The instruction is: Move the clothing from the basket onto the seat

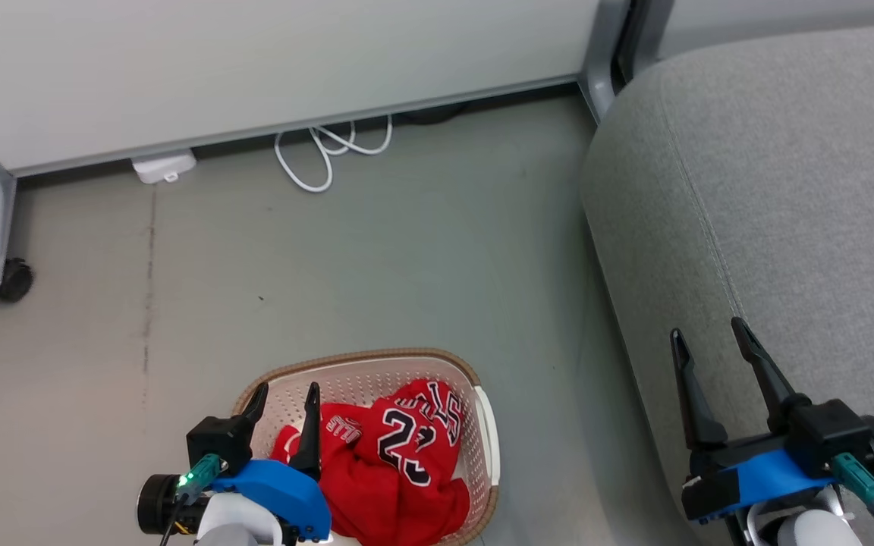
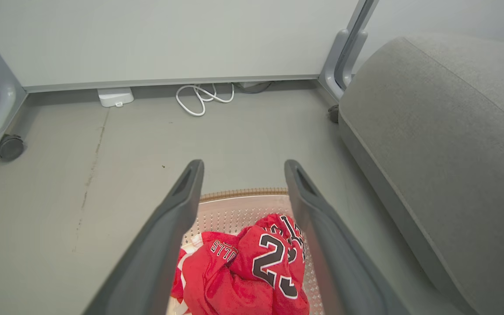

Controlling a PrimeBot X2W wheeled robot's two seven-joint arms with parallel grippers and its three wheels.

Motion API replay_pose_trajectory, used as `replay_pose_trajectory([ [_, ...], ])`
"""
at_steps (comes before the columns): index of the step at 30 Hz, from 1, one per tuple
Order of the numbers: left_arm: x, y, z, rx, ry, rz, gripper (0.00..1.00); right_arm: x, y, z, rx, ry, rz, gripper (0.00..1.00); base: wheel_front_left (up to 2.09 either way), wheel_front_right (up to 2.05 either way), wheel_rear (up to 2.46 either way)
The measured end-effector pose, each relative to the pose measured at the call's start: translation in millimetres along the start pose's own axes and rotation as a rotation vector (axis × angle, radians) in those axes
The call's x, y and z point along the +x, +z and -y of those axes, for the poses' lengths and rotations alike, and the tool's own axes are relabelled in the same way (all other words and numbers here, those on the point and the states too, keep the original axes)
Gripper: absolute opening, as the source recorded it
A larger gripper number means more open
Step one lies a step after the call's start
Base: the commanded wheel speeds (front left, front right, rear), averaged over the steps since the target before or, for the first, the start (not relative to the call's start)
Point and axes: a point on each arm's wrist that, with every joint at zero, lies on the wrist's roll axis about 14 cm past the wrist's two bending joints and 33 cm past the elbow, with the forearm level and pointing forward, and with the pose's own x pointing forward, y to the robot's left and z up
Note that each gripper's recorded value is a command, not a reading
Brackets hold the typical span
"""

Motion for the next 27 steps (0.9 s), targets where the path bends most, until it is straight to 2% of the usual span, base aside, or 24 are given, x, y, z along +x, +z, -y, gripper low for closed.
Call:
replay_pose_trajectory([
  [3,8.6,-17.7,1.2,0.006,-0.013,-0.069,1.0,3.6,-3.5,2.2,0.003,-0.006,-0.008,1.0,0.0,0.0,0.0],
  [10,31.0,-90.0,0.6,-0.018,-0.021,-0.346,1.0,14.3,-24.4,9.6,0.01,-0.023,-0.06,1.0,0.0,0.0,0.0],
  [27,55.3,-186.9,-9.1,-0.009,0.021,-0.666,1.0,29.3,-72.5,18.7,0.023,-0.045,-0.177,1.0,0.0,0.0,0.0],
])
